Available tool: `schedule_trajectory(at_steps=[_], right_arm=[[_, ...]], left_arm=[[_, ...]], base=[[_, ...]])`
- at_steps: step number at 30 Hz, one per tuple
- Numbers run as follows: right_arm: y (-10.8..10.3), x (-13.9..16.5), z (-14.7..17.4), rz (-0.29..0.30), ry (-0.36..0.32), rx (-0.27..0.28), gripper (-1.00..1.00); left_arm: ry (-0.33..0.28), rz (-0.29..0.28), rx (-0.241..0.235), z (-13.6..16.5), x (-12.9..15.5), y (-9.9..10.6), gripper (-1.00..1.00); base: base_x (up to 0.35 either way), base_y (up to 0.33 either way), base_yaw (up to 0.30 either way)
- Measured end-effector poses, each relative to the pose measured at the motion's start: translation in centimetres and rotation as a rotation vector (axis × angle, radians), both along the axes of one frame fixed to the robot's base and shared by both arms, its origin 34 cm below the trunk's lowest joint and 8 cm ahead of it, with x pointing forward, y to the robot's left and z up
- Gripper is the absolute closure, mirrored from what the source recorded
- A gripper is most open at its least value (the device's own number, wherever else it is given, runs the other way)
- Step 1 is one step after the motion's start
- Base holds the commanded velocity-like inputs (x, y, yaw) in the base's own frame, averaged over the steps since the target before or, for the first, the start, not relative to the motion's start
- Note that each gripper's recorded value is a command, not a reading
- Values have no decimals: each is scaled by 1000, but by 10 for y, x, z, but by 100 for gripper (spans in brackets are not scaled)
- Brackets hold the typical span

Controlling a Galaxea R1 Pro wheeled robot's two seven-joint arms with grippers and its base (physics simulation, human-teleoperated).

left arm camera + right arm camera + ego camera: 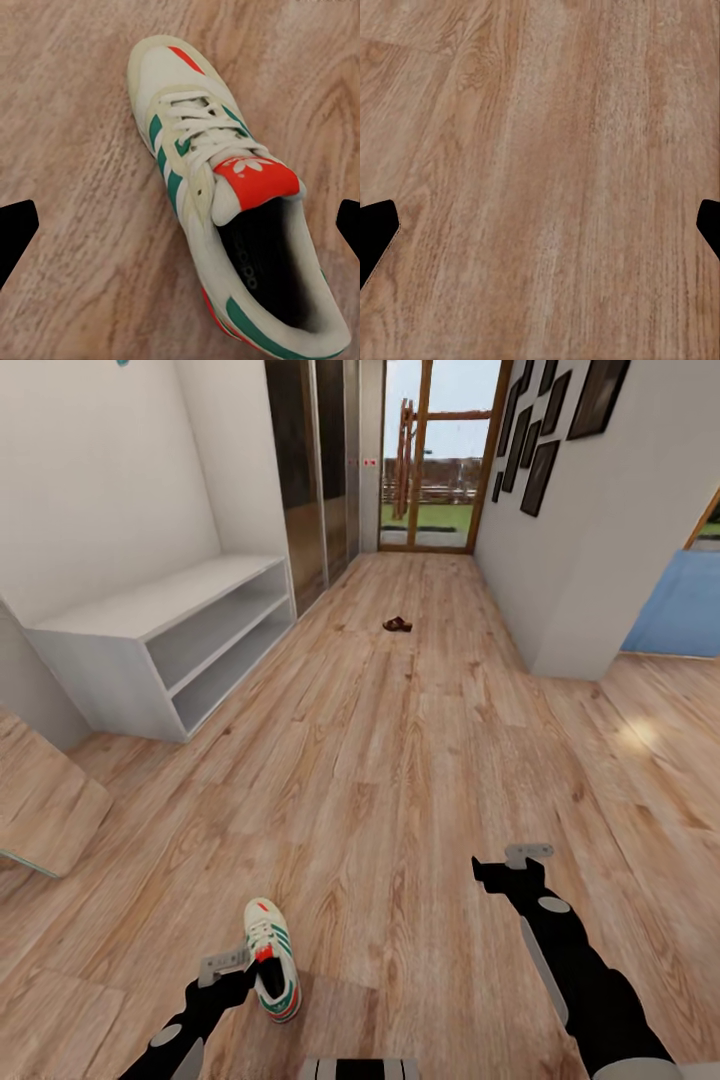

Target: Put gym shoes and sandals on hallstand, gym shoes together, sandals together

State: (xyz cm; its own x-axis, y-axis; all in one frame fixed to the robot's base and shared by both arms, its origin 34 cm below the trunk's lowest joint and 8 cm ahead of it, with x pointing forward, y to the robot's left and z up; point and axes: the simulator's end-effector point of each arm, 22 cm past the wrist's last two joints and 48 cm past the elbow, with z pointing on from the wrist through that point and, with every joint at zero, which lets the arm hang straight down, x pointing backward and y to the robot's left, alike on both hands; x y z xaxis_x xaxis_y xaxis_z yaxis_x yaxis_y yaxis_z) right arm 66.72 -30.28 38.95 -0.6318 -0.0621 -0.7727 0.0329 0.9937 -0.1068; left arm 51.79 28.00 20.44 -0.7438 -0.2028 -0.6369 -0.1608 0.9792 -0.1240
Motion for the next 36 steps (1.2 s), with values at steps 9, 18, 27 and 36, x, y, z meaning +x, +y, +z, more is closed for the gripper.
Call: schedule_trajectory(at_steps=[9,18,27,36], right_arm=[[4,6,13,1,0,2,-100],[7,9,18,7,7,3,-100],[10,8,15,17,13,-1,-100],[11,8,15,21,14,-2,-100]], left_arm=[[57,6,-40,-20,5,-18,-100],[72,84,-34,-15,38,-41,-100],[75,110,-52,-6,50,-67,-100],[94,141,-36,-2,53,-78,-100]], base=[[0,0,88],[0,0,73],[0,0,5],[0,0,0]])
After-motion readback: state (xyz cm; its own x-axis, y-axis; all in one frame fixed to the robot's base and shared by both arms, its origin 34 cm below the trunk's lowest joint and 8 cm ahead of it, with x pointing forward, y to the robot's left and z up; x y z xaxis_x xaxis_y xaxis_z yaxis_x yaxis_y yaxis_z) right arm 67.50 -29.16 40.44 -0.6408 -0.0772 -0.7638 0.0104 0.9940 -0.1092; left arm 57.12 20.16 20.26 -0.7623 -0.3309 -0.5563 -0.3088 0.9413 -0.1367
